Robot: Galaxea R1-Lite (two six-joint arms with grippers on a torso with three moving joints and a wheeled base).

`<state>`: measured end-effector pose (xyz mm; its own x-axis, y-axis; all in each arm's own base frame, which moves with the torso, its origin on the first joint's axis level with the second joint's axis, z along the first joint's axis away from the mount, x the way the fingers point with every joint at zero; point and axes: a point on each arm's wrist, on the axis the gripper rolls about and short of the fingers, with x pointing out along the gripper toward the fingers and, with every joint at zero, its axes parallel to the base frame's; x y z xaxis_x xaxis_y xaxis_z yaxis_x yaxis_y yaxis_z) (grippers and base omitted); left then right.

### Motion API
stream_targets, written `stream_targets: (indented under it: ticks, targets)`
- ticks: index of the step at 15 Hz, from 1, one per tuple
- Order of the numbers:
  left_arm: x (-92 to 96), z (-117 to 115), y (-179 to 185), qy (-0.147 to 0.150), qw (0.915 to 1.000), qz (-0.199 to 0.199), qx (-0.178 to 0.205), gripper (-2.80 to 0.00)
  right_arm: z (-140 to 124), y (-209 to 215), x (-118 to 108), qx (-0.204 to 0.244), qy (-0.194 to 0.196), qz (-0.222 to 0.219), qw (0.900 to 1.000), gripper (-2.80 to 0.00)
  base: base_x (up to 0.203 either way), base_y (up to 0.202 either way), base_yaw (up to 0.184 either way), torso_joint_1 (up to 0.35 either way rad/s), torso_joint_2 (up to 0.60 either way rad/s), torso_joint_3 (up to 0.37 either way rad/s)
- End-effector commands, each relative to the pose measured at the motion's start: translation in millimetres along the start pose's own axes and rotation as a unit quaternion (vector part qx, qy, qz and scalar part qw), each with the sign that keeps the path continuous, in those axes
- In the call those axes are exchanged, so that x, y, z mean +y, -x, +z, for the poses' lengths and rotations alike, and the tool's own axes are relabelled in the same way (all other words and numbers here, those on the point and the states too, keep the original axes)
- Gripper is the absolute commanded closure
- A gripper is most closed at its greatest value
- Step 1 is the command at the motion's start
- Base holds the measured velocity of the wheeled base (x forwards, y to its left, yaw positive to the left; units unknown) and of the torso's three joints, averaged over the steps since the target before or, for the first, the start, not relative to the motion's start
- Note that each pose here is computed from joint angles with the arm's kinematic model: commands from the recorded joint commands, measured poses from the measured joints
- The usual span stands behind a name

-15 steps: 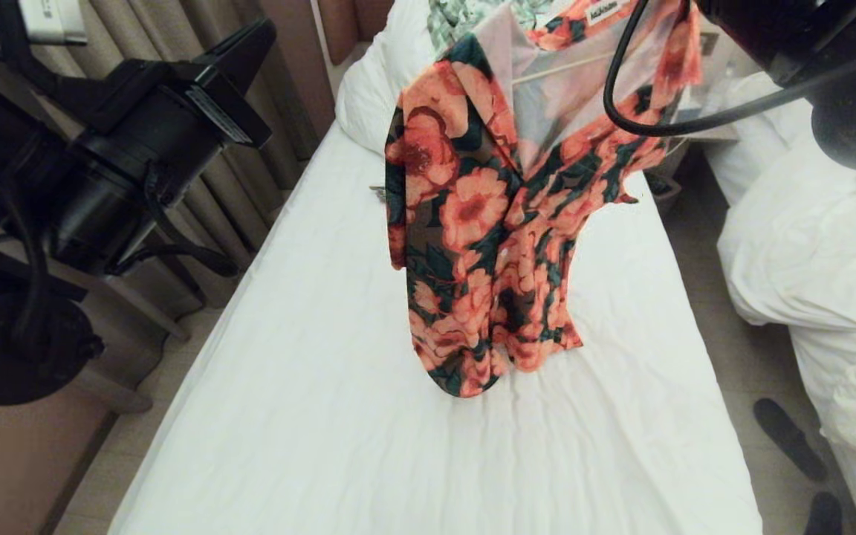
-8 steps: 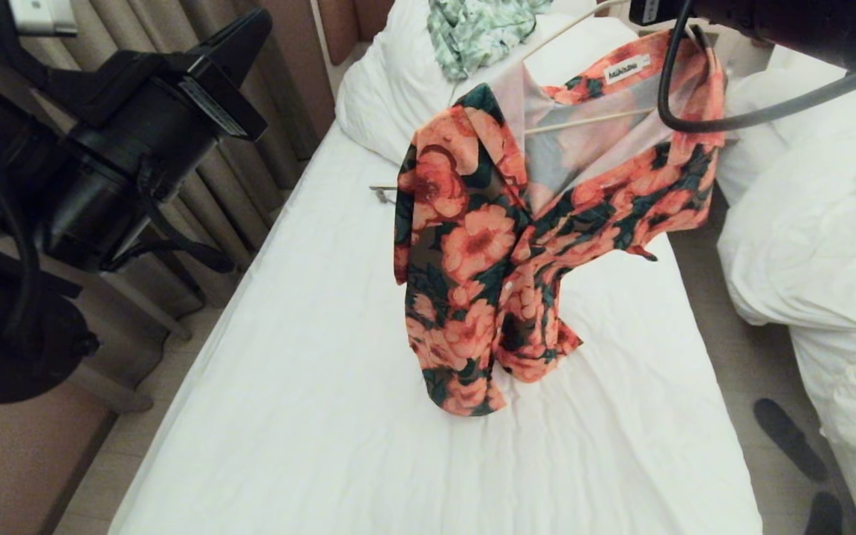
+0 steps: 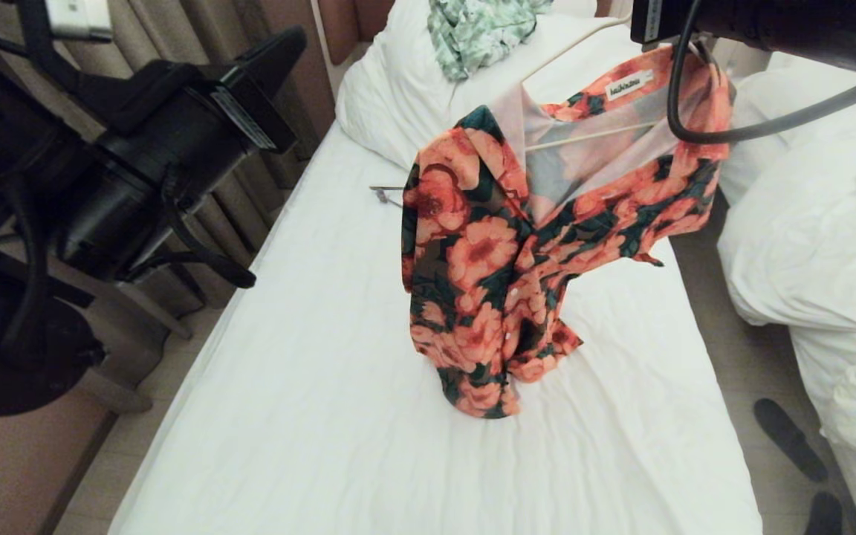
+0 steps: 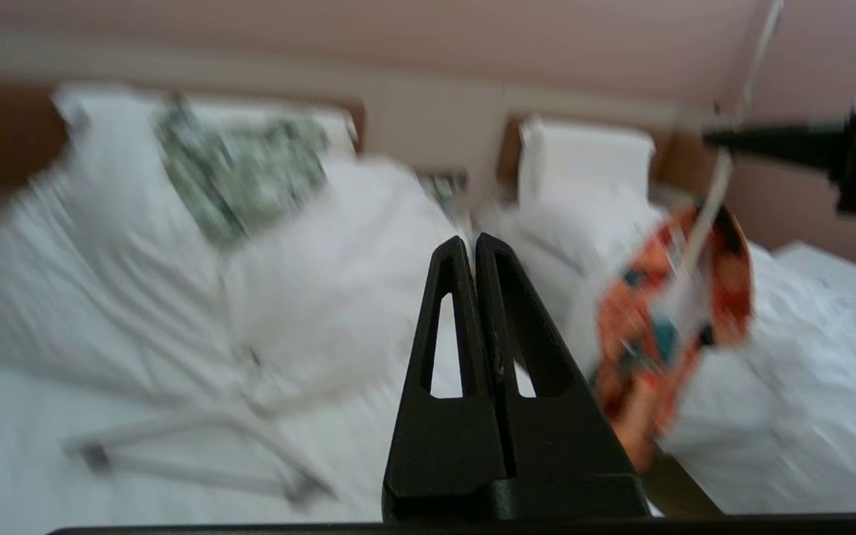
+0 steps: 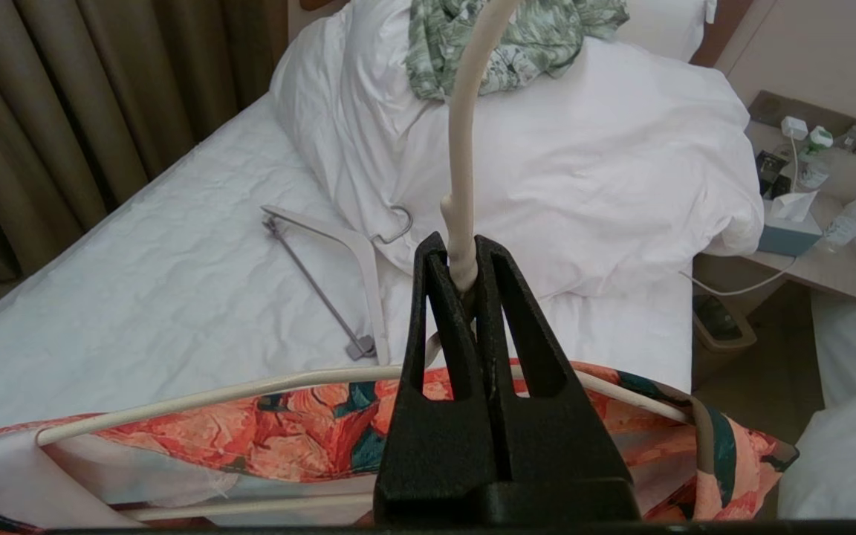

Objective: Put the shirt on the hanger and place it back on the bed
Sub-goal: Take the clothes hanger out of the clothes

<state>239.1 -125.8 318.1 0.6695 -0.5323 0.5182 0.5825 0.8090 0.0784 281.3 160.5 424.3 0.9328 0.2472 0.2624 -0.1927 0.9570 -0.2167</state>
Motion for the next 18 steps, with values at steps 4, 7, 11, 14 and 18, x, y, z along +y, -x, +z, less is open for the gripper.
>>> stream_targets:
  ticks: [4, 7, 11, 14, 18]
  targets:
    - [-82.0, -22, -22, 0.032, 0.9874, 0.045, 0.148, 0.0, 1, 1, 0, 0.007, 0.007, -0.014, 1.0, 0.0, 0.0, 0.0, 0.0, 0.0, 0.0, 0.0]
    - [-136.4, -44, -30, 0.059, 0.9746, 0.042, 0.212, 0.0, 0, 1, -1, 0.012, 0.007, -0.022, 1.0, 0.0, 0.0, 0.0, 0.0, 0.0, 0.0, 0.0]
    - [-152.3, -54, -34, 0.076, 0.9687, 0.058, 0.229, 0.0, -1, 2, -2, 0.023, 0.012, -0.021, 0.999, 0.0, 0.0, 0.0, 0.0, 0.0, 0.0, 0.0]
    - [-155.8, -52, -34, 0.096, 0.9682, 0.057, 0.224, -2.8, -2, 2, -1, 0.023, 0.011, -0.02, 0.999, 0.0, 0.0, 0.0, 0.0, 0.0, 0.0, 0.0]
    - [-150.3, -47, -38, 0.111, 0.9711, 0.066, 0.201, -2.8, -2, 4, 1, 0.026, 0.012, -0.015, 0.999, 0.0, 0.0, 0.0, 0.0, 0.0, 0.0, 0.0]
